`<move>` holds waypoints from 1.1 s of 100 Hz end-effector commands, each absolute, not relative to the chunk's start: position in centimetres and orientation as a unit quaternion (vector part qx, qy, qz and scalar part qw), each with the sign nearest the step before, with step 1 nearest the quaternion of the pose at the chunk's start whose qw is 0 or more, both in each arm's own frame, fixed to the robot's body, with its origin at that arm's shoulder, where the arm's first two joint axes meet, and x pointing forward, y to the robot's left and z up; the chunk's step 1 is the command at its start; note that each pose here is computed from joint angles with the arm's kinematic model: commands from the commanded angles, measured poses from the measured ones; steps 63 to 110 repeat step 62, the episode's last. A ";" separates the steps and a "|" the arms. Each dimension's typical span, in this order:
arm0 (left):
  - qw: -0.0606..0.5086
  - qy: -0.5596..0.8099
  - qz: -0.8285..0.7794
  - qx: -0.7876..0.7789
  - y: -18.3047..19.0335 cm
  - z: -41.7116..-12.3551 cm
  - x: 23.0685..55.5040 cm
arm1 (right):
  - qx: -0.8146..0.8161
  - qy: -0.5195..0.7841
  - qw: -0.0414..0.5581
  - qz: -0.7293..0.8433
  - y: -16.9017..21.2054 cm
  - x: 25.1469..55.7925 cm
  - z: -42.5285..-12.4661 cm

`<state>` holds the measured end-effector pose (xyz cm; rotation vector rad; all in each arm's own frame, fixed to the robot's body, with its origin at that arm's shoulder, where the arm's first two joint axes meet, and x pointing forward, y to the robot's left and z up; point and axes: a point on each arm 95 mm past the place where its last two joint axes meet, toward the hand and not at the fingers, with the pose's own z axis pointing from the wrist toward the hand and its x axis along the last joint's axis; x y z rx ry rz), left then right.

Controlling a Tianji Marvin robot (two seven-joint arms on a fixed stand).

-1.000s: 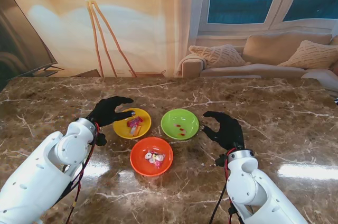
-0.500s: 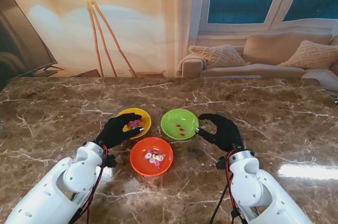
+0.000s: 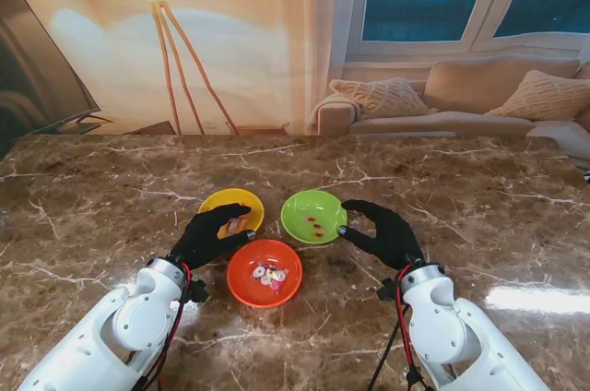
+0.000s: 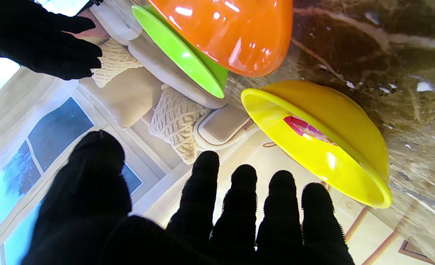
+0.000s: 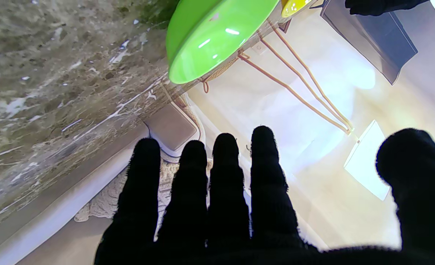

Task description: Portion candies into small dishes

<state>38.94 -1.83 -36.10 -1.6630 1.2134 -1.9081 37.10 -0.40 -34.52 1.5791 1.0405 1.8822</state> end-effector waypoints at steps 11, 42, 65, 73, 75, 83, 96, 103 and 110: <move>0.166 0.423 -0.670 -0.586 -2.0 -35.9 38.7 | 0.582 0.386 0.223 0.680 -0.4 36.5 -34.9; 0.166 0.423 -0.674 -0.583 -1.9 -35.8 38.7 | 0.576 0.380 0.226 0.688 -0.2 36.5 -34.7; 0.166 0.425 -0.672 -0.584 -2.0 -35.9 38.7 | 0.576 0.379 0.228 0.687 -0.3 36.4 -34.8; 0.166 0.425 -0.672 -0.584 -2.0 -35.9 38.7 | 0.576 0.379 0.228 0.687 -0.3 36.4 -34.8; 0.166 0.425 -0.672 -0.584 -2.0 -35.9 38.7 | 0.576 0.379 0.228 0.687 -0.3 36.4 -34.8; 0.166 0.425 -0.672 -0.584 -2.0 -35.9 38.7 | 0.576 0.379 0.228 0.687 -0.3 36.4 -34.8; 0.166 0.425 -0.672 -0.584 -2.0 -35.9 38.7 | 0.576 0.379 0.228 0.687 -0.3 36.4 -34.8; 0.166 0.425 -0.672 -0.584 -2.0 -35.9 38.7 | 0.576 0.379 0.228 0.687 -0.3 36.4 -34.8; 0.166 0.425 -0.672 -0.584 -2.0 -35.9 38.7 | 0.576 0.379 0.228 0.687 -0.3 36.4 -34.8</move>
